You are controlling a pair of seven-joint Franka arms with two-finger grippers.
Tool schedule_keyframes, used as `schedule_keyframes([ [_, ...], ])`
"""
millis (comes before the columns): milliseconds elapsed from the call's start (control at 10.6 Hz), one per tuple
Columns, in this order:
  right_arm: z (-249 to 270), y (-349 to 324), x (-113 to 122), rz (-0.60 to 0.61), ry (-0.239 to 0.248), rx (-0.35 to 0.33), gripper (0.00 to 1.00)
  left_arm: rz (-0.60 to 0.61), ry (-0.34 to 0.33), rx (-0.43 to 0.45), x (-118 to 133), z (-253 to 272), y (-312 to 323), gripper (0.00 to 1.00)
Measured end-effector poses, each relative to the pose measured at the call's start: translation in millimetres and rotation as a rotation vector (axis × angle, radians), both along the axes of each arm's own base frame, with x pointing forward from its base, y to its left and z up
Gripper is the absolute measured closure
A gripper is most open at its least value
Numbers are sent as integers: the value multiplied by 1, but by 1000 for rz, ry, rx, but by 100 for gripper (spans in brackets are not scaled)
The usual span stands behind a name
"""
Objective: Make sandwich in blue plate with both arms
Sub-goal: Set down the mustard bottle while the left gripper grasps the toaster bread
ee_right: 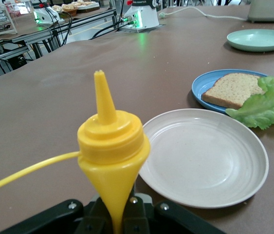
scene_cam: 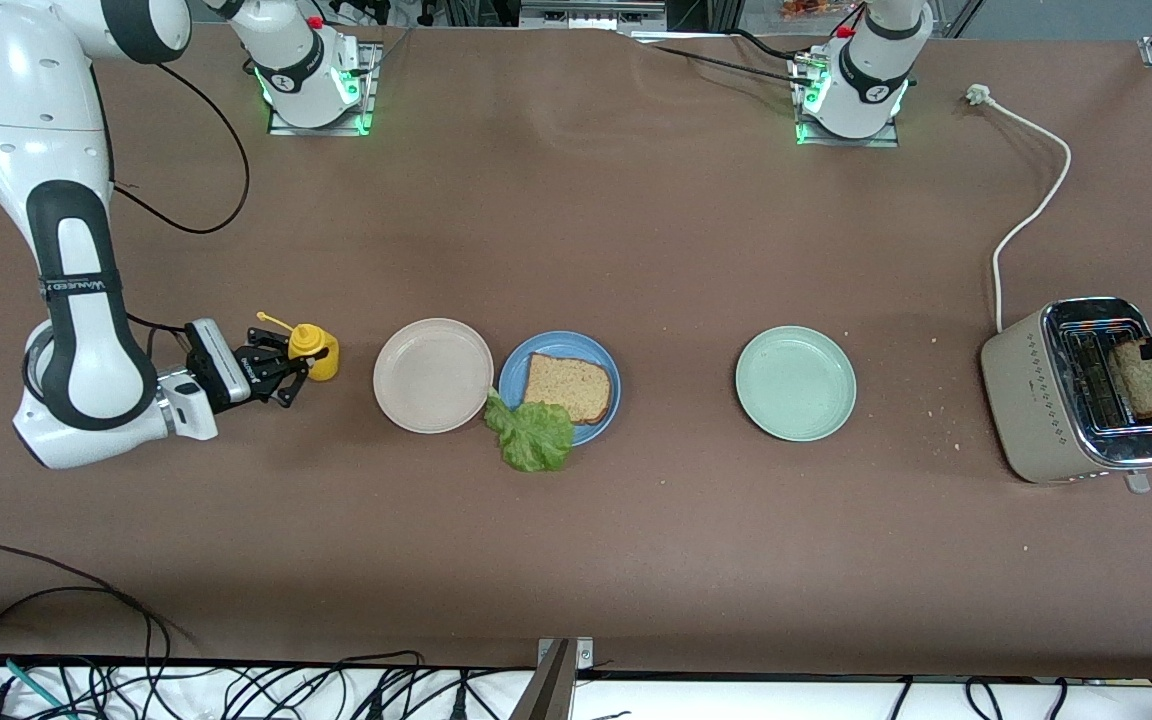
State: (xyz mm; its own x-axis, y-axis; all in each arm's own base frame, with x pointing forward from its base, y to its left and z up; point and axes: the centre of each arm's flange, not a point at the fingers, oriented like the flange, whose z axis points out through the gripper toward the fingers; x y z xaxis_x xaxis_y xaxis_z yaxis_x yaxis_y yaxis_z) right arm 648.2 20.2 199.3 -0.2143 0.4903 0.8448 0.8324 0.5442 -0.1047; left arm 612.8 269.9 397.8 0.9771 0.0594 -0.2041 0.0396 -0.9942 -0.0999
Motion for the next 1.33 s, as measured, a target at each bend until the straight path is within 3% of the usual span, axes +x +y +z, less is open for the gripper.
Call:
schedule_keyframes([
  [189, -12, -1, -2, 0, -10, 38, 96, 2, -10, 3, 3, -12, 6, 0],
  [379, -29, 2, -4, -25, 0, 82, 96, 3, -10, 3, 2, -14, 10, 9],
  [473, -42, 4, -6, -29, 0, 112, 96, -5, -11, 2, 3, -14, 9, 19],
  [757, -53, 0, -8, -43, -1, 146, 91, -20, -11, -1, 4, -13, 9, 63],
  [852, -53, -6, -8, -49, -5, 149, 78, -21, -11, -2, 4, -13, 8, 79],
  [947, -53, -13, -8, -58, -12, 151, 65, -22, -11, -2, 4, -13, 8, 88],
  [1325, -49, -58, -5, -108, -33, 111, 10, -27, -19, -1, 7, -9, 6, 89],
])
